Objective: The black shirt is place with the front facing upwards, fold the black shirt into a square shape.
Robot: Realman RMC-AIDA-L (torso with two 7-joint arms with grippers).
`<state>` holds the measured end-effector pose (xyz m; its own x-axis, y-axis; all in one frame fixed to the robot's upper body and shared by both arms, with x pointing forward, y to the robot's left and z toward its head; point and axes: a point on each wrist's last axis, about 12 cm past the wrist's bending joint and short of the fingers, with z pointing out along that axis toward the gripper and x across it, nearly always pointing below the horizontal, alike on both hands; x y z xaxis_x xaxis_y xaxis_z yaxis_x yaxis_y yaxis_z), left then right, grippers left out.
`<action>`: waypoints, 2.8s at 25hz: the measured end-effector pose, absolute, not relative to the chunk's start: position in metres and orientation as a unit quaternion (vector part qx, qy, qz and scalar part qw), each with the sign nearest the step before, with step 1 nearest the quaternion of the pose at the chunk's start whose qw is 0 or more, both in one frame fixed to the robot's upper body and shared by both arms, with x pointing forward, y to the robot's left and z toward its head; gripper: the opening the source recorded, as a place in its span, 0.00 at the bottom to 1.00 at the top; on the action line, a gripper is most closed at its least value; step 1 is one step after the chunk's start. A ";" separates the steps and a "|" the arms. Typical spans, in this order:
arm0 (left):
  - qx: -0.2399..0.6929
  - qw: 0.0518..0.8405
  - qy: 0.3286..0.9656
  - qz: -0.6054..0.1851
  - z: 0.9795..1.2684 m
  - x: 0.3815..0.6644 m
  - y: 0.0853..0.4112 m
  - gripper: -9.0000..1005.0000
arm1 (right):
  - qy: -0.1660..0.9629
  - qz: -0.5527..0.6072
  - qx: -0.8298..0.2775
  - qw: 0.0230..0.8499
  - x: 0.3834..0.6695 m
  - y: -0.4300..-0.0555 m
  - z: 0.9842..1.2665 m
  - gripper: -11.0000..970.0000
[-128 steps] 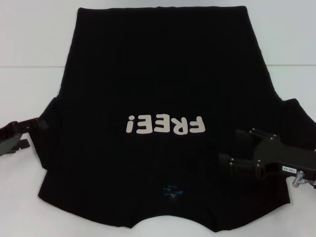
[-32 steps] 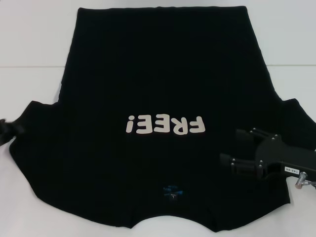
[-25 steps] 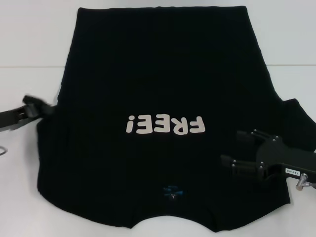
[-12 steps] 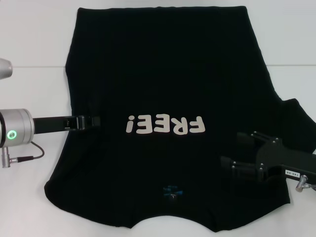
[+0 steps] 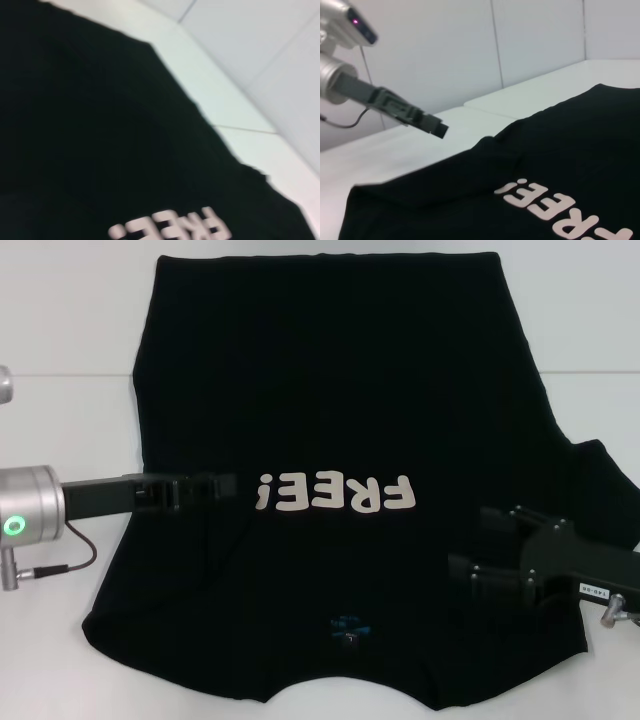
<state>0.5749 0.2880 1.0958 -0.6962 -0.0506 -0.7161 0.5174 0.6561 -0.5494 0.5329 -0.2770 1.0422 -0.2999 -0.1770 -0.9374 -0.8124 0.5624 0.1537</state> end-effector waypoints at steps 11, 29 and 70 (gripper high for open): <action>0.338 0.451 0.701 -0.438 1.081 0.525 0.275 0.70 | 0.852 0.368 -0.109 0.358 0.565 -0.344 1.092 0.91; 0.345 0.475 0.698 -0.410 1.063 0.508 0.282 0.94 | 0.952 0.210 0.075 0.209 0.595 -0.386 1.127 0.91; 0.344 0.477 0.701 -0.405 1.063 0.510 0.283 0.95 | 0.958 0.214 0.042 0.188 0.616 -0.344 1.105 0.87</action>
